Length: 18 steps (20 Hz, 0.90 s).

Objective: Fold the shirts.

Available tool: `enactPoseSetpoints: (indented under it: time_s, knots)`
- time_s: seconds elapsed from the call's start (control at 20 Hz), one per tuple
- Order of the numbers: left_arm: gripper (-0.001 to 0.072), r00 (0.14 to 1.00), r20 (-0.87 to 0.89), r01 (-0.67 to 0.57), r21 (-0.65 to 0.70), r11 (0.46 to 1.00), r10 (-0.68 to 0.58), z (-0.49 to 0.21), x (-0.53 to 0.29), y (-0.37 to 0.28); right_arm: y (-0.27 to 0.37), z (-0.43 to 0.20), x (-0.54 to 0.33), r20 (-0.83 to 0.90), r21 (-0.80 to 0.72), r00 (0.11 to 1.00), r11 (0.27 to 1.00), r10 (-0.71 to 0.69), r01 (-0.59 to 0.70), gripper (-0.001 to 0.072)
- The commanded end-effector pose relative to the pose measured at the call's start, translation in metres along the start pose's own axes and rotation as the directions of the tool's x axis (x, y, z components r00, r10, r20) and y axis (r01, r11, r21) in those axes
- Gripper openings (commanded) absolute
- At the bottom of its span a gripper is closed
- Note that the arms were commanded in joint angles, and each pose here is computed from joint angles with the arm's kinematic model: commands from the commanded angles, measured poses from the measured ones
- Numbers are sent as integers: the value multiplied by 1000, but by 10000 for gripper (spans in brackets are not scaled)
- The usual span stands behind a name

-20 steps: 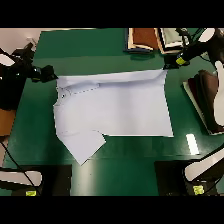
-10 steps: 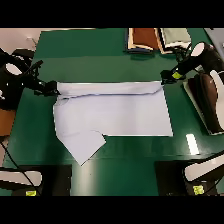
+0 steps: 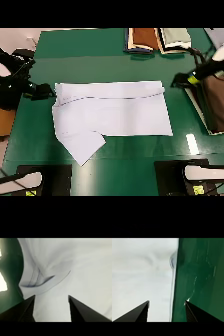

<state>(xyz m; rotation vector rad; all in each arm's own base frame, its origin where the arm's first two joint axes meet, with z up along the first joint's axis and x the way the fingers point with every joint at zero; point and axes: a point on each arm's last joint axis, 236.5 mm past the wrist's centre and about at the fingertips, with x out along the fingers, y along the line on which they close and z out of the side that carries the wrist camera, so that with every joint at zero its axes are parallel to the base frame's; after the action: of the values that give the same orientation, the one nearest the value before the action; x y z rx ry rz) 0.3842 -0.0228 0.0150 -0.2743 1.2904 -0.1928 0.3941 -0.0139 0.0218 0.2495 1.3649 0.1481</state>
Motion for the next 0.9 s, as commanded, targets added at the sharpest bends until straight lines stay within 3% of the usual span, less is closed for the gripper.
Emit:
enactPoseSetpoints:
  time_s: [0.0, 0.25, 0.4, 0.55, 0.7, 0.75, 0.85]
  knots:
    - [494, 998, -13, -64, 4, 998, 64, -52, -16, 8, -29, -82, 4, -113, 113, 993, 994, 18, -5, 504]
    - [494, 994, -103, -53, -89, 995, 44, -135, -1, 5, -47, -185, 38, -254, 302, 961, 953, 106, -25, 504]
    - [494, 994, -99, -48, -100, 994, 38, -148, 1, 4, -26, -204, 59, -254, 359, 946, 928, 204, -104, 503]
    - [494, 995, -95, -23, -111, 994, 13, -147, 1, -2, -6, -203, 75, -228, 356, 942, 922, 244, -153, 453]
    - [494, 995, -96, -20, -111, 994, 10, -147, 1, -3, 10, -203, 86, -240, 288, 944, 945, 228, -155, 451]
    - [494, 995, -97, -20, -111, 994, 10, -148, 1, -3, 15, -202, 88, -244, 264, 944, 952, 223, -156, 419]
    - [494, 994, -111, -23, -100, 995, 12, -151, 1, -2, 23, -203, 90, -256, 218, 943, 963, 214, -160, 197]
